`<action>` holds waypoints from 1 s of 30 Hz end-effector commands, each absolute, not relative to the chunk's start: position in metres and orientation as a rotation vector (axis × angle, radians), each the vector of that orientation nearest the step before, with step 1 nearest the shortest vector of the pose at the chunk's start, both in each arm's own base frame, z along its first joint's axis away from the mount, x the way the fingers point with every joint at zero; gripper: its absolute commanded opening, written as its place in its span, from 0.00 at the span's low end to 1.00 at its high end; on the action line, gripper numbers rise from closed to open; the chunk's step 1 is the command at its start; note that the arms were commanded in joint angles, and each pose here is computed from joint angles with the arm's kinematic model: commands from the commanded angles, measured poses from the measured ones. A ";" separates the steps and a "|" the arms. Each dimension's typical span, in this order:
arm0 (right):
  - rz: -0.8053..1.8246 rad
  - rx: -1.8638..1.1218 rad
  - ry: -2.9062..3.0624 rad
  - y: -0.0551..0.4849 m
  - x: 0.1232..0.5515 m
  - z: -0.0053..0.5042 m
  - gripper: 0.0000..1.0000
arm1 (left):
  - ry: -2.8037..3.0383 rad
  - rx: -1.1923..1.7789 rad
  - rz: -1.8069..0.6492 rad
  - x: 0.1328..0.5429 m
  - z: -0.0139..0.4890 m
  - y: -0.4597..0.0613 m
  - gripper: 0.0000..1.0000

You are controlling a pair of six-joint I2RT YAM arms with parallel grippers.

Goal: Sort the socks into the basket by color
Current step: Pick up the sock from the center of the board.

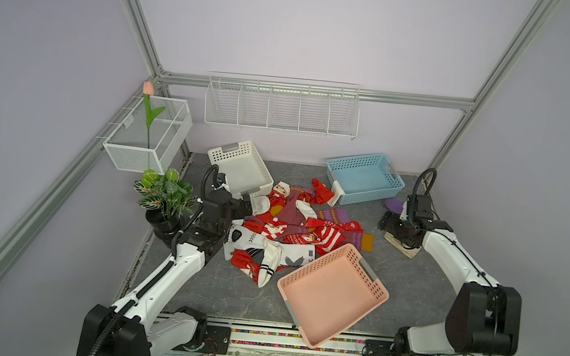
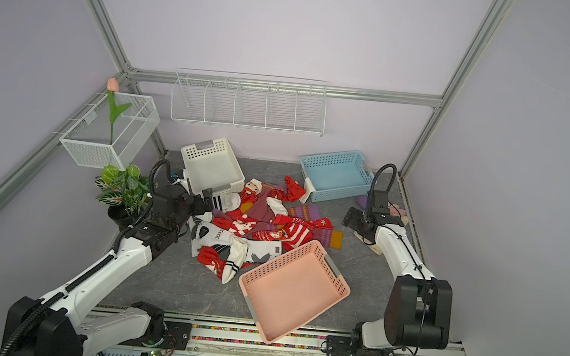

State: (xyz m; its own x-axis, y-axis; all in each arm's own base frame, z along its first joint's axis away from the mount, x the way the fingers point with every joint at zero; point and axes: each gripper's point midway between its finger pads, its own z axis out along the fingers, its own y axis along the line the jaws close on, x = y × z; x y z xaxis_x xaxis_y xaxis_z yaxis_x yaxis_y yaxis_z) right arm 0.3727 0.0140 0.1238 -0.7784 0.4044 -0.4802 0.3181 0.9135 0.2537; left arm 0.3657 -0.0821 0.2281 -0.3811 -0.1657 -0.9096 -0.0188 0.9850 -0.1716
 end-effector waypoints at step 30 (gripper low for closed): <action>0.514 -0.178 2.677 0.184 0.405 0.115 0.92 | 2.055 -0.137 -0.313 0.345 0.209 -0.130 0.97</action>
State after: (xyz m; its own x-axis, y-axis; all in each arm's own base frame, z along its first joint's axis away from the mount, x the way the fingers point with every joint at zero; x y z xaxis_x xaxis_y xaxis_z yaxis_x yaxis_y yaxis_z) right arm 0.4110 0.1633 0.1152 -0.9093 0.0299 -0.4150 -0.1240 0.9326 0.3388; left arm 0.3457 -0.1253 0.2087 -0.4685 -0.2003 -0.8605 0.0428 0.9677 -0.2485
